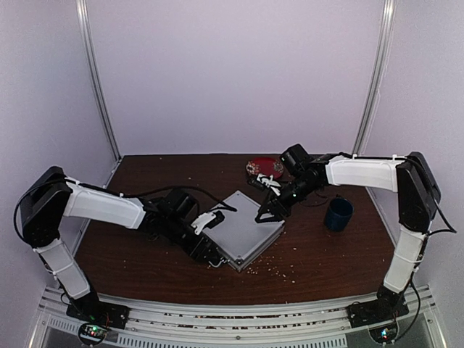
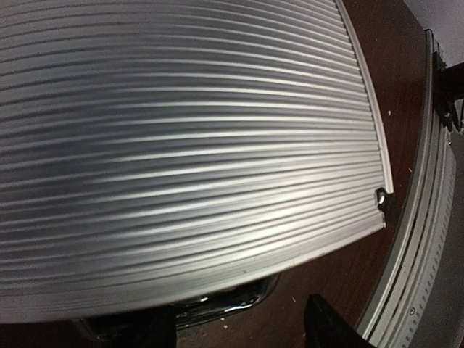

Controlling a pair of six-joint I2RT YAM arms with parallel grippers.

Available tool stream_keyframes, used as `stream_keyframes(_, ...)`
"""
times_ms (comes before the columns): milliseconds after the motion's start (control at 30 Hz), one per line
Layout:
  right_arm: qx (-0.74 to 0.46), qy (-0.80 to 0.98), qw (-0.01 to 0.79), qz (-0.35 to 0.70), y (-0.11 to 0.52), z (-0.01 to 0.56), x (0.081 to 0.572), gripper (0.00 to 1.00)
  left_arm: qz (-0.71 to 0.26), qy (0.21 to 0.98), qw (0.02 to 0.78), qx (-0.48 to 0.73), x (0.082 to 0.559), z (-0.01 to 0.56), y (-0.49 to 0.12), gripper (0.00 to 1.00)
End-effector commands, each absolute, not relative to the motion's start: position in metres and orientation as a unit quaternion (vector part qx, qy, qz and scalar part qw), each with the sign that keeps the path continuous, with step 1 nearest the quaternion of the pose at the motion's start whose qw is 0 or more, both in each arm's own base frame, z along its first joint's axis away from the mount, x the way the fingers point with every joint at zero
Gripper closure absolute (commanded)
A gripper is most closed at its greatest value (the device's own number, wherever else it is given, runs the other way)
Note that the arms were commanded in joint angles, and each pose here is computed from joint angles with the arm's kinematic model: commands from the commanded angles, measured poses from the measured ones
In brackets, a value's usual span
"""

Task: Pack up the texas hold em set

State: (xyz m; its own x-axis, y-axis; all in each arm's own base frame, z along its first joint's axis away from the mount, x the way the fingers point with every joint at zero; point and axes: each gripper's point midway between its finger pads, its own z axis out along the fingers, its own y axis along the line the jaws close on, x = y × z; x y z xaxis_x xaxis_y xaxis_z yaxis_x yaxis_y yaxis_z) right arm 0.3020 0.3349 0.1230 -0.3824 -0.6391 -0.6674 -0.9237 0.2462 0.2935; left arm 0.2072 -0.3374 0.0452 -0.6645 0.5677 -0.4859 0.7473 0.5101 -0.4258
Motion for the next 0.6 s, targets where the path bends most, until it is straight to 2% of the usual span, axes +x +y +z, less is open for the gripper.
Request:
stream_keyframes(0, -0.519, 0.762, 0.204, 0.330, 0.335, 0.115, 0.300, 0.51, -0.356, 0.820, 0.206, 0.398, 0.214, 0.104, -0.361, 0.39)
stream_keyframes(567, -0.523, 0.761, 0.193, 0.330, 0.336, 0.110, 0.296, 0.51, -0.339, 0.830, 0.210, 0.391, 0.211, 0.106, -0.347, 0.39)
